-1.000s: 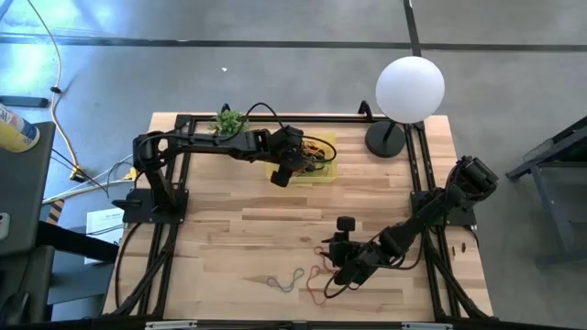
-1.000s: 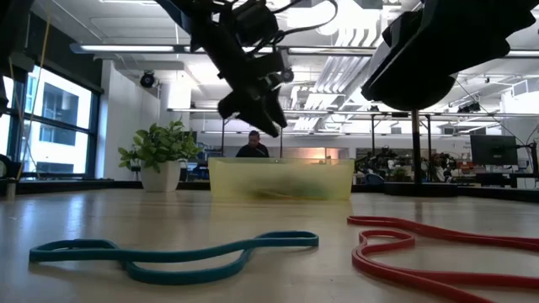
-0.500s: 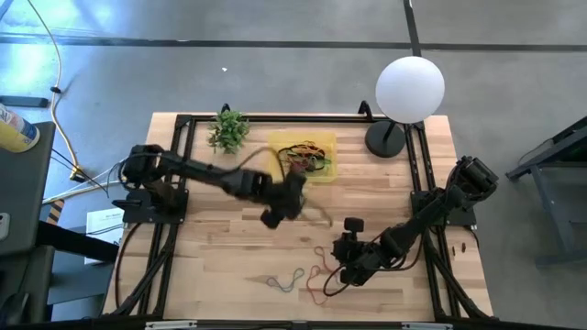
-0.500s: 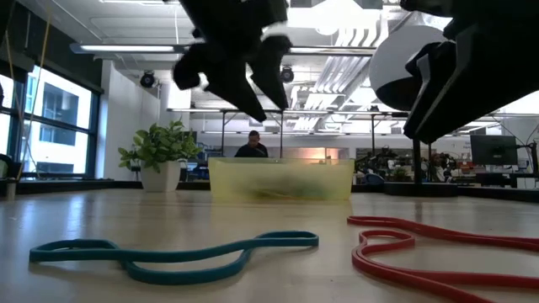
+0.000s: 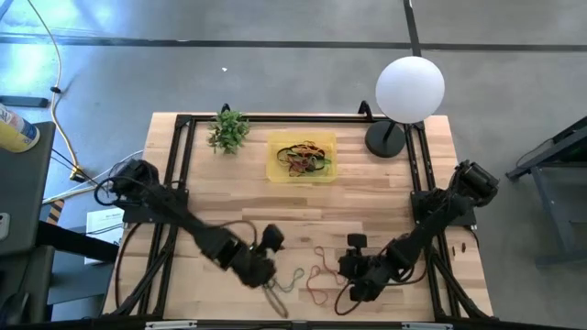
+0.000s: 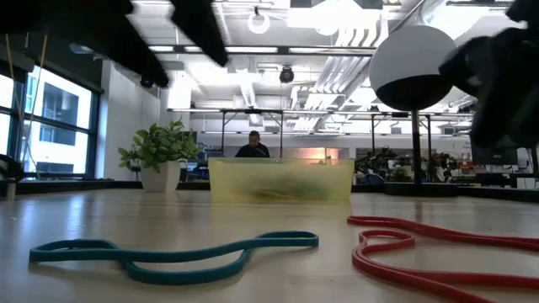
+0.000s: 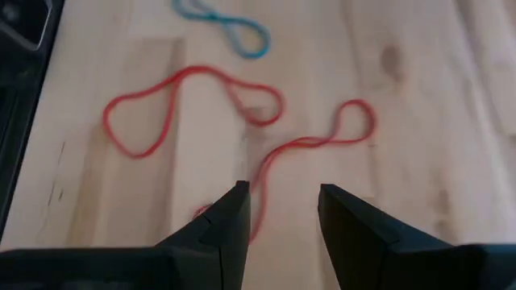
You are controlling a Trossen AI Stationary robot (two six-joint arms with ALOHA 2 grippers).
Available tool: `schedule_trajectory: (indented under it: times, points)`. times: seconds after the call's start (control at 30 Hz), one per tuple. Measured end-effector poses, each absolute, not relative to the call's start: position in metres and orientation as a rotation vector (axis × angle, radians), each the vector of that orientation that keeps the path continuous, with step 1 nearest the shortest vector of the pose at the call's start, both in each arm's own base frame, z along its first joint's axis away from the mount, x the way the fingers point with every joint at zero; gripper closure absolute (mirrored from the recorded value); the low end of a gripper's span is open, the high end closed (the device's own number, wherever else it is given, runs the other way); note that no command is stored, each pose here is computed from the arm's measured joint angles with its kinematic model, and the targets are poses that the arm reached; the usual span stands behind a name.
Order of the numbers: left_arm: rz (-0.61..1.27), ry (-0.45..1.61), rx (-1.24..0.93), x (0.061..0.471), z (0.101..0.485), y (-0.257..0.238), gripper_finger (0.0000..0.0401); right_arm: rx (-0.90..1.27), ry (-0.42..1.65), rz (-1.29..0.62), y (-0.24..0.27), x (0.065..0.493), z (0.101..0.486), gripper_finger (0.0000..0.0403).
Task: Pick and place rubber bands into bin
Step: Put the top red rubber band into the yellow bin
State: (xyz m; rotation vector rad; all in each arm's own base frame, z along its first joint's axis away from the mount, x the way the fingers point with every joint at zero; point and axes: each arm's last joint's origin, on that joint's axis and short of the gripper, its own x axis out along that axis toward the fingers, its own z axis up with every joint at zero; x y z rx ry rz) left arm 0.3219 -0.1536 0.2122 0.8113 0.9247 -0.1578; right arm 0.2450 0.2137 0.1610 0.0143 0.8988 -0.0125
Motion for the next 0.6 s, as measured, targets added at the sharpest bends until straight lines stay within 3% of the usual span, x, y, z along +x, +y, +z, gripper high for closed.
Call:
schedule_trajectory:
  times: [0.27, 0.6]
  points:
    - [-0.053, 0.877, 0.765, 0.303, 0.206, -0.181, 0.0148, 0.033, 0.947, 0.019, 0.225, 0.257, 0.118, 0.0265]
    - [-0.05, 0.879, 0.774, 0.302, 0.206, -0.181, 0.0148, 0.281, 0.993, -0.062, 0.21, 0.271, 0.119, 0.0265]
